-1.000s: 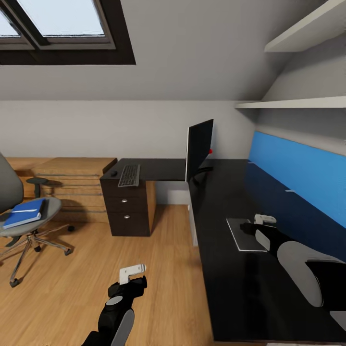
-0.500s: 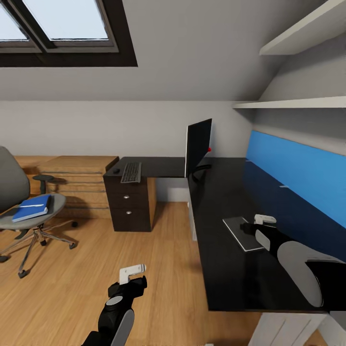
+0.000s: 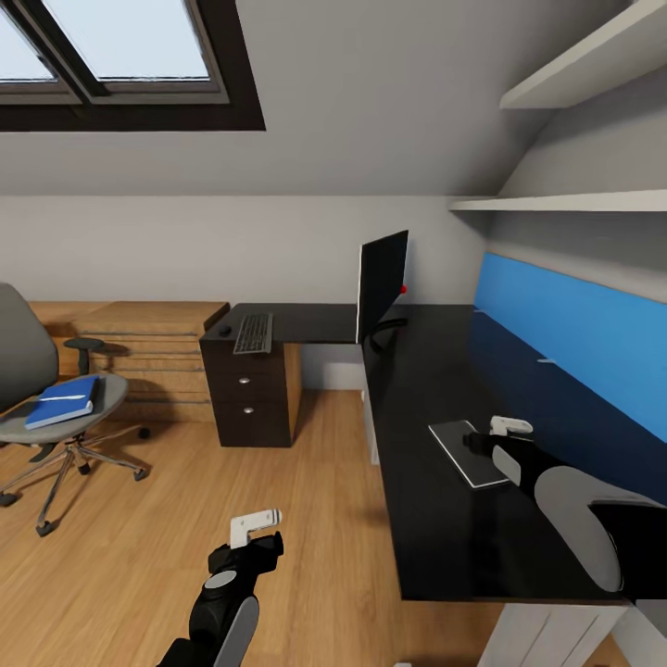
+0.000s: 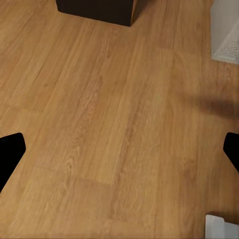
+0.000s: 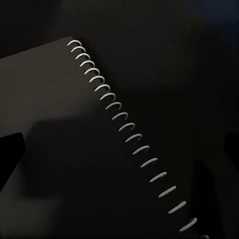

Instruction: In the bedroom, organize the workspace by keeping the computer under the desk, ensuring the monitor is on the desk, placing the keyboard on the desk next to the monitor, placing the mouse on the desk next to the keyboard, moving the folder from the swivel chair onto the desk next to the mouse, stacking the notebook on top of the folder with the pen on top of the notebook, and positioning the swivel chair next to the desk.

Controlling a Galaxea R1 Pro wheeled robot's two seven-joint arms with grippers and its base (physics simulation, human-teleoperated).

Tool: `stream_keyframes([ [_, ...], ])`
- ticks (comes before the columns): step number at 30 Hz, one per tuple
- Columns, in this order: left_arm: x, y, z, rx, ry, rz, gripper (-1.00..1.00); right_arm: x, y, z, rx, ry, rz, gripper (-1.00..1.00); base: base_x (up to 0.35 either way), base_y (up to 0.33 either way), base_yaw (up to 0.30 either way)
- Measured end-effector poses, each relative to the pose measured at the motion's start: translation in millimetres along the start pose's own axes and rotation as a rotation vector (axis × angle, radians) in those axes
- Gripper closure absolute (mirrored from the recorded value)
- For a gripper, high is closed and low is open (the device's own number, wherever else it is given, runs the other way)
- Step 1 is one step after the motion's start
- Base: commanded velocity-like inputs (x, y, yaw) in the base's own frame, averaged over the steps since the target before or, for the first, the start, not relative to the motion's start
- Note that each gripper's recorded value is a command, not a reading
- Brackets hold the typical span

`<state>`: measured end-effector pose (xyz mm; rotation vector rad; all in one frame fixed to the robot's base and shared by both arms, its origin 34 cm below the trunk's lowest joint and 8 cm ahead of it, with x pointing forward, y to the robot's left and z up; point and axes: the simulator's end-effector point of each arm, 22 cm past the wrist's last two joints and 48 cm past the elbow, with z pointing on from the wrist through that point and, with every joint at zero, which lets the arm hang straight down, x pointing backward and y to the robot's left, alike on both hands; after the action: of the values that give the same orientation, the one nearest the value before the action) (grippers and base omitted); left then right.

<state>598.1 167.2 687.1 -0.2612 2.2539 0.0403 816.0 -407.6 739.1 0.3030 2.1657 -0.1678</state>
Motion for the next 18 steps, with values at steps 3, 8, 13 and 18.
stream_keyframes([
  [3,-4.8,-0.6,-3.2,0.0,0.0,0.0,-1.0,1.6,-1.1,-2.3,0.003,0.015,0.001,-1.0,0.0,0.0,0.0],
  [8,-8.7,-1.0,-5.9,0.0,0.003,0.0,-1.0,-1.7,-1.4,-4.7,0.004,0.017,-0.003,-1.0,0.0,0.0,0.0],
  [13,-4.4,-0.3,-4.3,-0.003,0.012,0.004,-1.0,-2.7,-1.0,-4.7,0.002,0.012,-0.002,-1.0,0.0,0.0,0.0],
  [18,0.2,0.5,-2.5,-0.007,0.022,0.008,-1.0,-12.3,-0.6,-4.9,0.002,-0.032,0.003,-1.0,0.001,0.0,0.0],
])
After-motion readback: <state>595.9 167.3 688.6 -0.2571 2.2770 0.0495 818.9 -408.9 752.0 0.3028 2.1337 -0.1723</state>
